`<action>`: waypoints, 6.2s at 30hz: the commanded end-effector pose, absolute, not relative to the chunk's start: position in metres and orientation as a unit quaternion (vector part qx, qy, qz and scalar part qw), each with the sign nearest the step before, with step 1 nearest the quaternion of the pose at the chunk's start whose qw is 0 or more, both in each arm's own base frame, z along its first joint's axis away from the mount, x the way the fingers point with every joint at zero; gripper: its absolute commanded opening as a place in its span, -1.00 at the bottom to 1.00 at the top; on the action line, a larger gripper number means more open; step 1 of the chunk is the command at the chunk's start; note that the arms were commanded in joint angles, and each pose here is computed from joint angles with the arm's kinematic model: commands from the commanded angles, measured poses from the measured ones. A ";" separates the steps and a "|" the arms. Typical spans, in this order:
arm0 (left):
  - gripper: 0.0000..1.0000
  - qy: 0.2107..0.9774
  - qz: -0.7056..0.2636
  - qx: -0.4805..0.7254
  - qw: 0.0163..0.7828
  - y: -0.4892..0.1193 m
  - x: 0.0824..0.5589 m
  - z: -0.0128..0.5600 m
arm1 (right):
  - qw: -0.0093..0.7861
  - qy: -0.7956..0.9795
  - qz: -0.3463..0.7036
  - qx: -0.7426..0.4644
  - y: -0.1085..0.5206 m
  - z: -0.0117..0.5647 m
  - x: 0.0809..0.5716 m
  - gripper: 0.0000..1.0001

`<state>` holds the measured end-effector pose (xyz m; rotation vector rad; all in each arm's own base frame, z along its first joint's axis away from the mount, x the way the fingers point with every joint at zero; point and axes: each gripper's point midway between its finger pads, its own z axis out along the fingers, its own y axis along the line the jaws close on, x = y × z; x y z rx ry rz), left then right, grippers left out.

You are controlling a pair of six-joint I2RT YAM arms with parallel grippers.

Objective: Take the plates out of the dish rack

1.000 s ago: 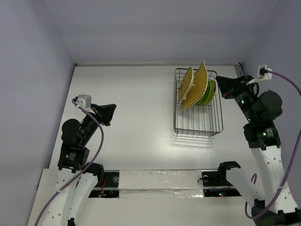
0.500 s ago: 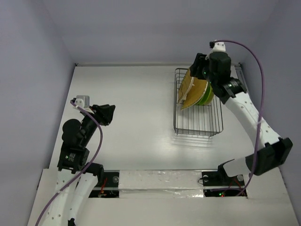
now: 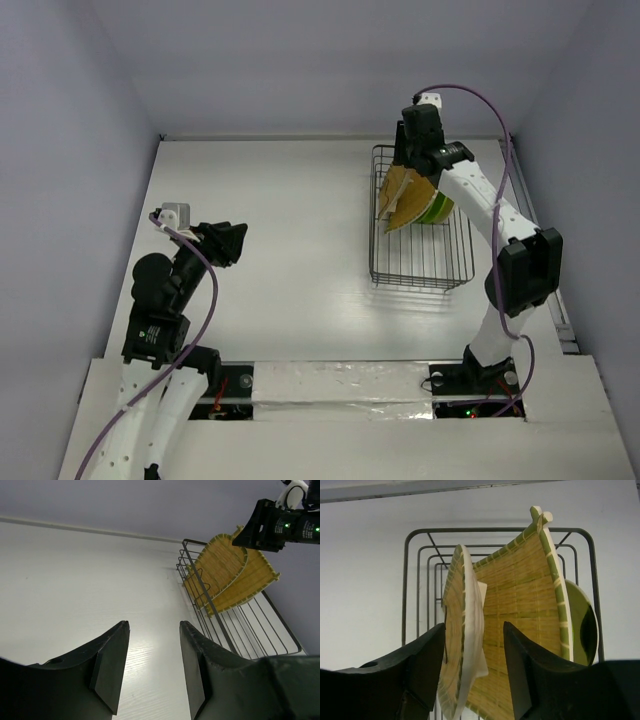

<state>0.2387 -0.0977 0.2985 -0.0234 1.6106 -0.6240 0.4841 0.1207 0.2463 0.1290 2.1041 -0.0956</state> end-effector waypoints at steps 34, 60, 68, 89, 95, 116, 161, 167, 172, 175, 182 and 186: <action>-0.14 0.677 -0.280 -0.001 0.681 -0.096 0.233 0.329 | 0.619 0.768 -0.155 0.043 0.115 0.397 0.462 -1.00; -0.18 0.681 -0.237 -0.057 0.691 -0.073 0.238 0.331 | 0.553 0.679 0.484 0.022 0.404 0.399 0.473 -1.00; -0.18 0.684 -0.246 -0.047 0.685 -0.078 0.240 0.327 | 0.459 0.725 0.512 0.042 0.475 0.291 0.515 -1.00; -0.18 0.683 -0.251 -0.043 0.685 -0.080 0.237 0.327 | 0.361 0.793 0.487 0.061 0.494 0.164 0.509 -0.48; -0.18 0.683 -0.251 -0.043 0.685 -0.080 0.237 0.327 | 0.371 0.802 0.465 0.052 0.487 0.159 0.509 0.09; -0.06 0.681 -0.247 -0.043 0.688 -0.078 0.237 0.328 | 0.554 0.753 0.355 -0.015 0.404 0.312 0.482 -0.59; -0.05 0.693 -0.264 -0.031 0.670 -0.088 0.246 0.319 | 0.640 0.748 0.042 0.168 0.047 0.308 0.411 0.14; -0.05 0.694 -0.261 -0.034 0.671 -0.086 0.246 0.319 | 0.612 0.771 0.054 0.167 0.059 0.275 0.431 0.16; -0.05 0.693 -0.262 -0.032 0.671 -0.087 0.245 0.319 | 0.598 0.782 0.047 0.171 0.058 0.262 0.441 0.12; -0.06 0.692 -0.262 -0.033 0.672 -0.086 0.245 0.320 | 0.592 0.786 0.038 0.175 0.056 0.254 0.445 -0.04; -0.05 0.692 -0.263 -0.033 0.672 -0.087 0.245 0.320 | 0.591 0.787 0.039 0.173 0.056 0.254 0.452 -0.49; -0.05 0.691 -0.263 -0.033 0.673 -0.087 0.244 0.321 | 0.601 0.780 0.036 0.173 0.053 0.269 0.449 -0.86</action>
